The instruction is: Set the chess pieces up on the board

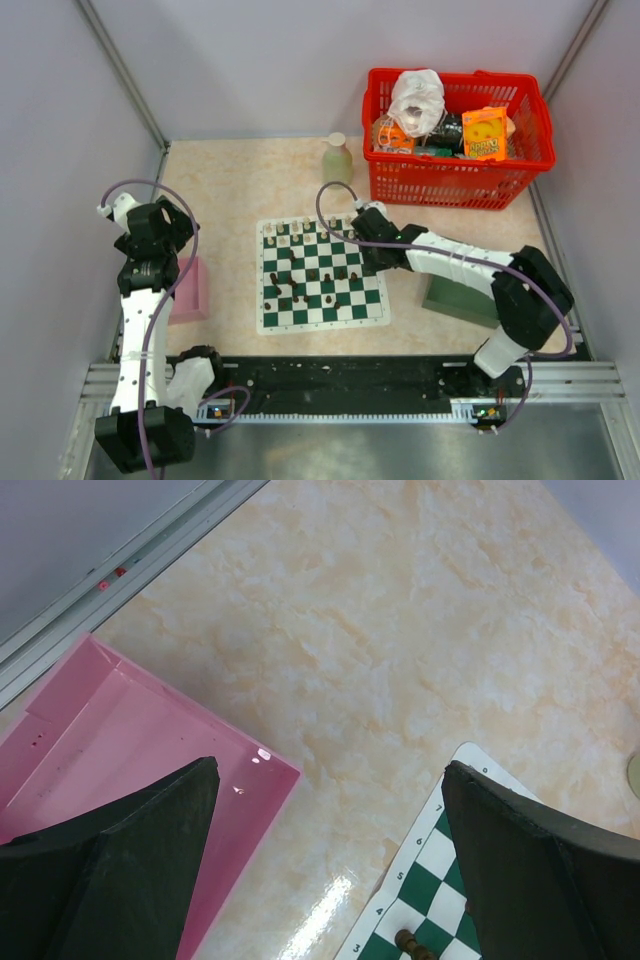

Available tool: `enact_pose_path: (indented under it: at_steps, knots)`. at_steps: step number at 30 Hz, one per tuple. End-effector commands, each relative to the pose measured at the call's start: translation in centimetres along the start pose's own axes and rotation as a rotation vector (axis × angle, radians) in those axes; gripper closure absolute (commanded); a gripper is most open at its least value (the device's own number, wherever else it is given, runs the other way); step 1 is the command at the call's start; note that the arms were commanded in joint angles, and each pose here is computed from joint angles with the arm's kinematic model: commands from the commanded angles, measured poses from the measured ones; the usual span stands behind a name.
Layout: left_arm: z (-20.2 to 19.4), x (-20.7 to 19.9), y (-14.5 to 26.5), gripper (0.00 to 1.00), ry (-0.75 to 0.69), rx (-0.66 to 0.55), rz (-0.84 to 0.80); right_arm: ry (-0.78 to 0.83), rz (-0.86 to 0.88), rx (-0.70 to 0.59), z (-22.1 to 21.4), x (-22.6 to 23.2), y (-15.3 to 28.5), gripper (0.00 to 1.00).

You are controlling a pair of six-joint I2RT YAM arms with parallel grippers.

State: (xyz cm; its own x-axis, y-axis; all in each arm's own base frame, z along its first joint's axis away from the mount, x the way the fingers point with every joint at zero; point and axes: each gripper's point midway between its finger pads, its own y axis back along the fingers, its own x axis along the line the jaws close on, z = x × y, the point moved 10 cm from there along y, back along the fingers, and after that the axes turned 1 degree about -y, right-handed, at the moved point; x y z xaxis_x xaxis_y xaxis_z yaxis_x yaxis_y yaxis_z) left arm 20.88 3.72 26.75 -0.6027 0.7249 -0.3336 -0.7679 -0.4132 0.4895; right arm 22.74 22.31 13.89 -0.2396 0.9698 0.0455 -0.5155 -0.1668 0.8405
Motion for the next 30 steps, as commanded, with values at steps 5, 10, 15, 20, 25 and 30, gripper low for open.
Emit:
enact_pose_path:
  at_steps: [5, 10, 15, 20, 25, 30]
  knots:
    - [1.0, -0.3, 0.1, 0.01, 0.012, -0.059, -0.021, 0.082, 0.159, -0.262, 4.3, 4.6, 8.8, 0.89]
    - [0.8, -0.1, 0.0, 0.01, 0.02, -0.061, -0.006, 0.194, 0.365, -0.216, 1.5, 12.6, 9.3, 0.89]
    - [0.9, 0.2, 0.2, 0.01, 0.023, -0.072, 0.013, 0.296, 0.459, -0.149, -1.7, 19.3, 7.8, 0.9]
    - [1.0, 0.3, 0.3, 0.01, 0.03, -0.083, 0.026, 0.356, 0.476, -0.114, -3.4, 22.6, 6.2, 0.9]
    - [1.1, 0.3, 0.5, 0.01, 0.034, -0.087, 0.02, 0.39, 0.466, -0.083, -4.4, 23.7, 4.3, 0.89]
    - [0.9, 0.4, 0.5, 0.01, 0.035, -0.085, 0.019, 0.416, 0.453, -0.087, -4.6, 24.1, 3.3, 0.89]
